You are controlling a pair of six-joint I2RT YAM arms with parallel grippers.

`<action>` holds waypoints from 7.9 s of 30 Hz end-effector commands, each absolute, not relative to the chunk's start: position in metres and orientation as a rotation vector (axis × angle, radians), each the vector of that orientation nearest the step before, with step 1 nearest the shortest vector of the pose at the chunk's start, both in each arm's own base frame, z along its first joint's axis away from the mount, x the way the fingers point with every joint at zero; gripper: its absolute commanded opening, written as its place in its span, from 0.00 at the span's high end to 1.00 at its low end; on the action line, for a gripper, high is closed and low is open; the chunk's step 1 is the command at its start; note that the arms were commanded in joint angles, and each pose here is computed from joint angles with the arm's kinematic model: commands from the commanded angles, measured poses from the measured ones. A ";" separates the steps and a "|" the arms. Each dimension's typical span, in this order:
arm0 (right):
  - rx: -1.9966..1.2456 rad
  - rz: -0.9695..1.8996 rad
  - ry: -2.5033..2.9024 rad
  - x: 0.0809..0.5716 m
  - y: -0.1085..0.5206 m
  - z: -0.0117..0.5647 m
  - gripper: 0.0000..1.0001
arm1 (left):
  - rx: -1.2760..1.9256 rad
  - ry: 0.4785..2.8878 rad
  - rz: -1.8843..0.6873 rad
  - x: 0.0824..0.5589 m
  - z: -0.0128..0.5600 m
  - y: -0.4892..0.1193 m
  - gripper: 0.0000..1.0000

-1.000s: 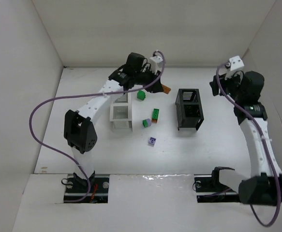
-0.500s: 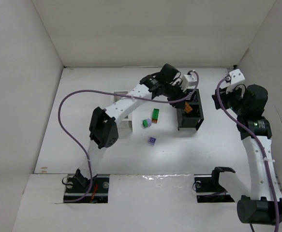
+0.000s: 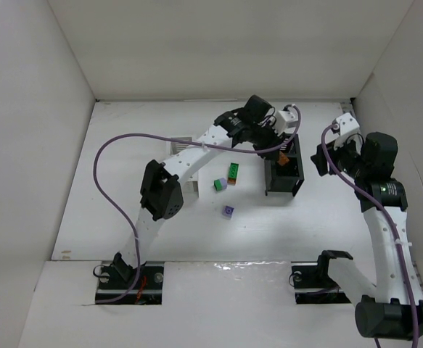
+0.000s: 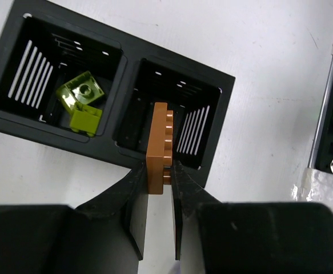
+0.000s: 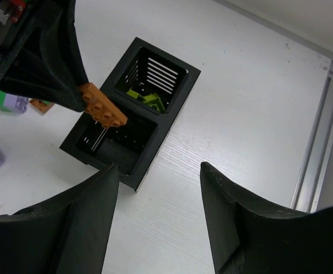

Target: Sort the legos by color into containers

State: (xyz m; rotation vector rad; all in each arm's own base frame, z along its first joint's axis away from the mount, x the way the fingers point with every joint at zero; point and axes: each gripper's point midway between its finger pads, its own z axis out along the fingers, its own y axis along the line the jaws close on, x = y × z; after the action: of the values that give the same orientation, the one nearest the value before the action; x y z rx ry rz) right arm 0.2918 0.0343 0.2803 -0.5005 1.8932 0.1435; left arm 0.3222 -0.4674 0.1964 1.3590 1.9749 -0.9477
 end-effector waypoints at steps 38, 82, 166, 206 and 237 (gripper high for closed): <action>-0.481 0.284 1.858 0.319 0.051 0.265 0.30 | 0.514 2.436 -0.531 0.398 0.153 -0.346 0.55; -0.497 0.273 1.896 0.323 0.048 0.248 0.29 | 0.363 2.671 -0.242 0.376 0.058 -0.350 0.57; -0.980 1.672 1.522 0.327 0.199 0.321 0.25 | 0.744 1.647 -1.970 0.343 0.324 -0.411 1.00; -0.825 1.587 1.625 0.318 0.158 0.301 1.00 | 0.654 1.613 -1.913 0.369 0.342 -0.380 1.00; -0.686 0.496 1.947 0.355 0.106 0.237 1.00 | 0.525 1.848 -1.087 0.424 0.323 -0.321 1.00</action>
State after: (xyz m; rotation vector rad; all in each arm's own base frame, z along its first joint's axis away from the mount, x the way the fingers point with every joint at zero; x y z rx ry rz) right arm 0.3399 0.1058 0.2222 -0.7059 2.0108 0.5678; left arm 0.4271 -0.3366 0.2692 0.4929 1.9800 -1.1947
